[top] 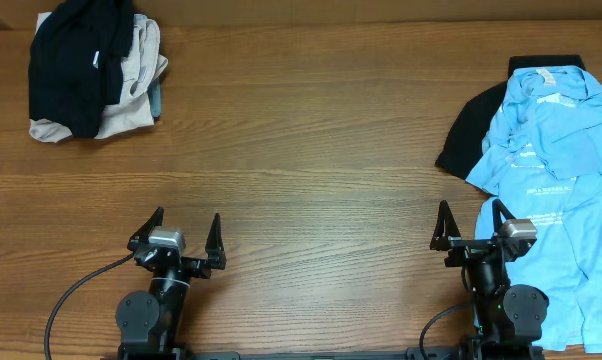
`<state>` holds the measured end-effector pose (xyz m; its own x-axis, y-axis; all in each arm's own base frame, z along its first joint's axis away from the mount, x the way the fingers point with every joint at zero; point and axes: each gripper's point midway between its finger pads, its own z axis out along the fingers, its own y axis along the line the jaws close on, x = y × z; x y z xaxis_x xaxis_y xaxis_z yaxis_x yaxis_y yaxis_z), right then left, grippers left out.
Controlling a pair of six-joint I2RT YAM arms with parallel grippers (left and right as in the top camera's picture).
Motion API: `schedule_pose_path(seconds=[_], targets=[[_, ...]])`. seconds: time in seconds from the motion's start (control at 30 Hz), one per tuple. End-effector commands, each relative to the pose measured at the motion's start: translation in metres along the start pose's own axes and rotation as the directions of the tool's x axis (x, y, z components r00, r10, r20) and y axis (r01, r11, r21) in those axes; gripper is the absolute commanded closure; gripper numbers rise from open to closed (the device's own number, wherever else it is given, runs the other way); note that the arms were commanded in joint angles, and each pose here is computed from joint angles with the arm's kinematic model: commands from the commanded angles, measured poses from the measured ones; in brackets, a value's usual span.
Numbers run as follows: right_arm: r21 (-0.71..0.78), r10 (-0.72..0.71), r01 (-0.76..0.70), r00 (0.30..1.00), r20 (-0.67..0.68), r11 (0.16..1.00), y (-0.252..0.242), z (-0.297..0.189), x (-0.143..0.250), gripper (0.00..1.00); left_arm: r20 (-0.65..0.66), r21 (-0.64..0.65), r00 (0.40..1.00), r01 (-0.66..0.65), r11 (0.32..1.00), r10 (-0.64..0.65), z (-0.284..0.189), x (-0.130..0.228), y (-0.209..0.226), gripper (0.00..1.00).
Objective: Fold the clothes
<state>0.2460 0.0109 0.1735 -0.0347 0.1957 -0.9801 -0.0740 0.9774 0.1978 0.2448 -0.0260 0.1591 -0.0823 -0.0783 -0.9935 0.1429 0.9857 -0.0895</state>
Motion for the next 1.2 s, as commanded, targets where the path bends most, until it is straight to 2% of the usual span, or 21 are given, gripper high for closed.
schedule_pose_path(seconds=[0.0,0.63,0.83,1.07,1.17], targets=[[0.005,0.003,-0.003,1.000,0.005,1.000,-0.001,0.000,0.002,0.00,0.007,-0.006,1.000,0.013,1.000,-0.013,0.000,0.000,0.002,0.00],[0.000,0.003,-0.003,1.000,0.010,1.000,0.000,0.000,0.000,0.00,0.007,-0.007,1.000,0.013,1.000,-0.013,0.000,0.000,0.002,0.00],[-0.025,-0.004,0.006,0.998,0.067,1.000,0.006,-0.002,-0.017,0.00,0.019,0.006,1.000,0.019,1.000,-0.019,0.000,-0.003,0.000,0.00],[0.019,-0.009,0.007,0.992,0.127,1.000,0.005,-0.012,-0.057,0.00,0.113,0.000,0.993,-0.022,1.000,0.022,-0.012,-0.052,-0.004,0.00],[0.031,-0.017,0.012,0.985,0.170,0.999,0.009,-0.022,-0.088,0.00,0.119,-0.061,0.992,-0.029,0.998,0.036,-0.020,-0.079,0.003,0.00]])
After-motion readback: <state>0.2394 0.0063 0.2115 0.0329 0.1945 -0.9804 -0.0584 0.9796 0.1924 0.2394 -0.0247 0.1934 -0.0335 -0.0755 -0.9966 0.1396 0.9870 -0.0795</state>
